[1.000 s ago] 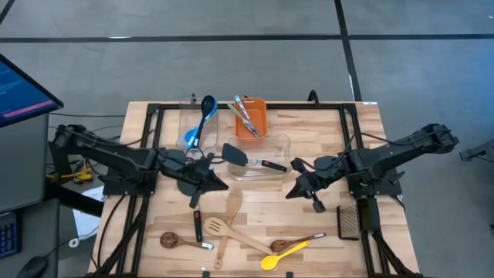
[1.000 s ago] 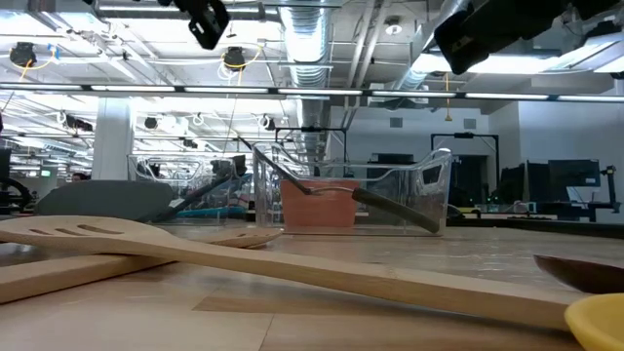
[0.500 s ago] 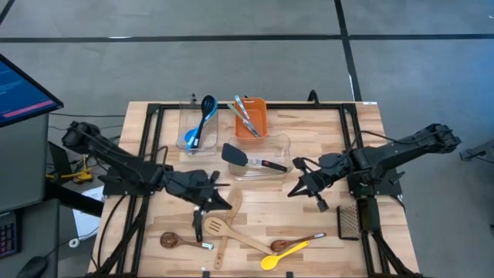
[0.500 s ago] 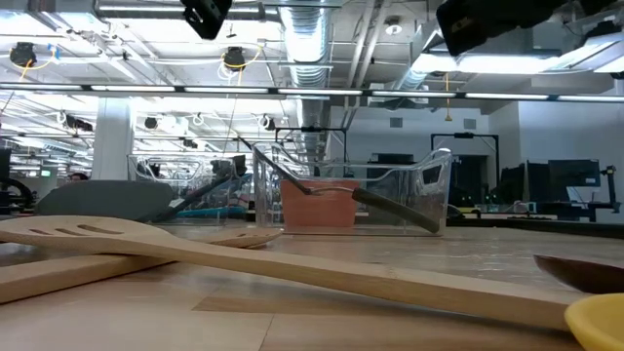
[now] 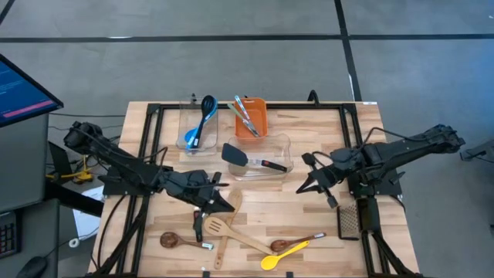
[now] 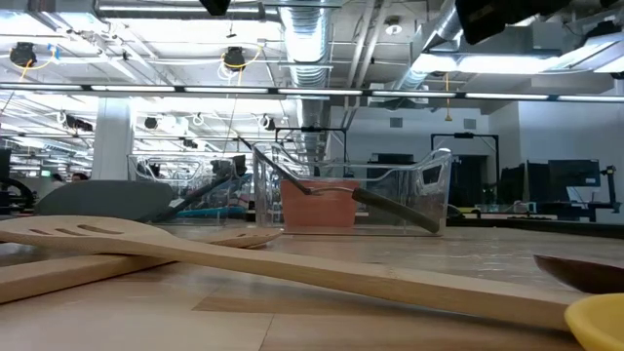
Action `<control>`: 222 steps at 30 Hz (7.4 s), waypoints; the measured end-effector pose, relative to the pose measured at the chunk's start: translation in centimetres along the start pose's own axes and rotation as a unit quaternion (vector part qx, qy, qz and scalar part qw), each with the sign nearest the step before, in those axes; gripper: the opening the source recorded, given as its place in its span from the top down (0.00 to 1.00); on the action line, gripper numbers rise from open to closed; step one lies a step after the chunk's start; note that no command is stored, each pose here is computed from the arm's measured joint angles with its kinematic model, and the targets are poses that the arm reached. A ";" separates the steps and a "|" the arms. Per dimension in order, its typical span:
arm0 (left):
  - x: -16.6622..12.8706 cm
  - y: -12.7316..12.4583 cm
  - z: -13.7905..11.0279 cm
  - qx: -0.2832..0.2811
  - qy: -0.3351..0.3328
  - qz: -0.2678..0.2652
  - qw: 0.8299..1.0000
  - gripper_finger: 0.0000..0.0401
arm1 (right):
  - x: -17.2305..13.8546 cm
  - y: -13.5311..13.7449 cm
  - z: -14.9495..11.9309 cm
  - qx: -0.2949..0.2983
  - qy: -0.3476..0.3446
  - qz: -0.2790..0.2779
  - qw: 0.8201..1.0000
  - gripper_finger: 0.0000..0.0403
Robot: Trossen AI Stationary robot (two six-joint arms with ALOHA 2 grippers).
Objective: Pick & Place Kitchen Items
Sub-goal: Put the bottom light brown slotted spatula into the top transparent bin
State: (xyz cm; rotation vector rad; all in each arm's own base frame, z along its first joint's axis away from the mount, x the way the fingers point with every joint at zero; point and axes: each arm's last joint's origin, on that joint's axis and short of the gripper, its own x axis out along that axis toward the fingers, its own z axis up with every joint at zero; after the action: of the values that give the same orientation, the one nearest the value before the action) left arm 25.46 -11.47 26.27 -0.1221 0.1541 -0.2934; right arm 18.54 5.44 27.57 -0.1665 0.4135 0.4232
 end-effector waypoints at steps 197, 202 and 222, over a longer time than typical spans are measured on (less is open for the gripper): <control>-4.0 6.9 15.2 0.124 0.154 0.389 0.900 0.85 | -4.9 0.9 -1.6 0.064 0.046 0.005 0.997 1.00; -5.4 11.3 15.7 0.088 0.154 0.466 0.867 0.86 | -4.9 0.9 -1.7 0.065 0.053 0.005 0.996 1.00; -11.1 19.2 8.8 -0.046 0.119 0.544 0.829 0.86 | -4.9 1.0 -2.1 0.062 0.074 0.007 0.995 1.00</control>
State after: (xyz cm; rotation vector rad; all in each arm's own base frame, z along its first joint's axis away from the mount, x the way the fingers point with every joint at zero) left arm 21.73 10.91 33.62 -0.0758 0.4591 0.8553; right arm 13.27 4.04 27.65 -0.0744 0.5864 0.3994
